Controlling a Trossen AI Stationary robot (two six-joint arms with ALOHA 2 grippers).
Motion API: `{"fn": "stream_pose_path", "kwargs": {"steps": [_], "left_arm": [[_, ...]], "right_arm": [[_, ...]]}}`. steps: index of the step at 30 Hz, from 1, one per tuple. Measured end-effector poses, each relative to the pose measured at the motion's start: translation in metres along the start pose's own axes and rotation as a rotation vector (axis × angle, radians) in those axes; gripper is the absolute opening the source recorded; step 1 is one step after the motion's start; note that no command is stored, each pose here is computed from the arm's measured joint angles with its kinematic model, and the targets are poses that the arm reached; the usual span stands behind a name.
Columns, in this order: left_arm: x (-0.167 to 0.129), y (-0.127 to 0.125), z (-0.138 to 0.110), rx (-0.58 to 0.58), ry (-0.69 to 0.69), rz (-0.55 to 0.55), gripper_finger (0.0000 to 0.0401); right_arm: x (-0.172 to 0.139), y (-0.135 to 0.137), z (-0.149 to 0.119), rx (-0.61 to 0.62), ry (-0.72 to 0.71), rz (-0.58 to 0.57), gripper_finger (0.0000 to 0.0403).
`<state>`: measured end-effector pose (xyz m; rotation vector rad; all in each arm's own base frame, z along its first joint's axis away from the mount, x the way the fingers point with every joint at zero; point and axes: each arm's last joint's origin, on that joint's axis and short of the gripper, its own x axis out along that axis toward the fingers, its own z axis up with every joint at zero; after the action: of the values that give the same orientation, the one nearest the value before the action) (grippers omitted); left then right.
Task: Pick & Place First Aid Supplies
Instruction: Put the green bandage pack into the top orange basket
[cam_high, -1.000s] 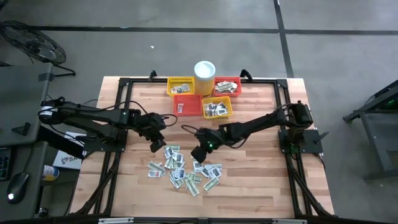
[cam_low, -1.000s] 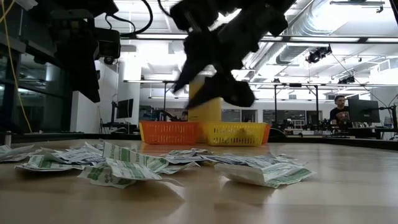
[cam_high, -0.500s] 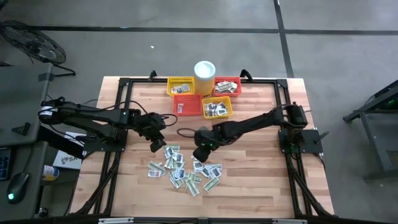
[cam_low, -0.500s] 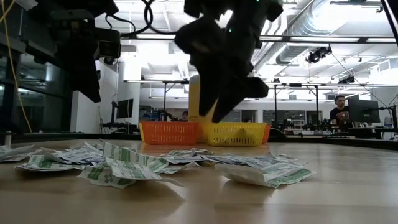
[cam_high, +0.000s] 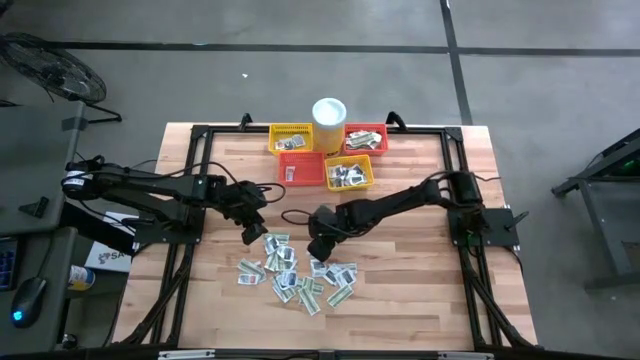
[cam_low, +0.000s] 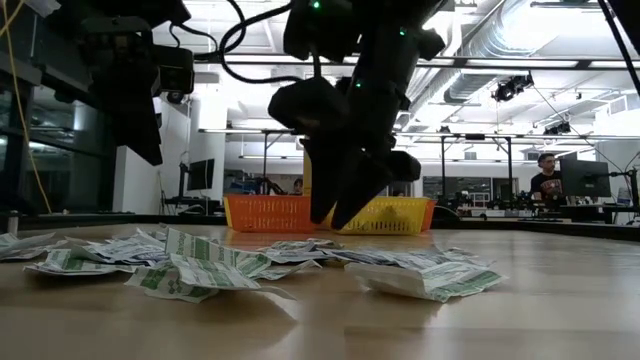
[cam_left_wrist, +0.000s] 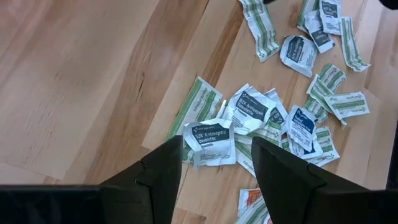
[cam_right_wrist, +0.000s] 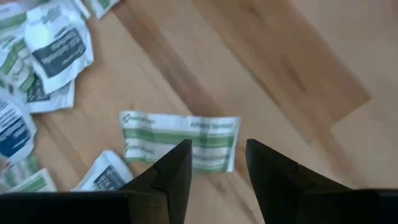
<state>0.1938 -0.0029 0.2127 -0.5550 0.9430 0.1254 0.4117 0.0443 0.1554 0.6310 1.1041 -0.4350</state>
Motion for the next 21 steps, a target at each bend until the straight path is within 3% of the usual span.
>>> {"fn": "stream_pose_path", "kwargs": {"steps": [13,21], "left_arm": [[0.0,0.0,0.0,-0.001,0.003,0.004,0.0191],[0.0,0.0,-0.001,-0.001,0.006,0.005,0.0191]], "right_arm": [[0.011,0.016,-0.019,-0.105,-0.122,-0.101,0.0144],[0.02,0.014,-0.033,-0.091,-0.149,-0.155,0.0128]]}}
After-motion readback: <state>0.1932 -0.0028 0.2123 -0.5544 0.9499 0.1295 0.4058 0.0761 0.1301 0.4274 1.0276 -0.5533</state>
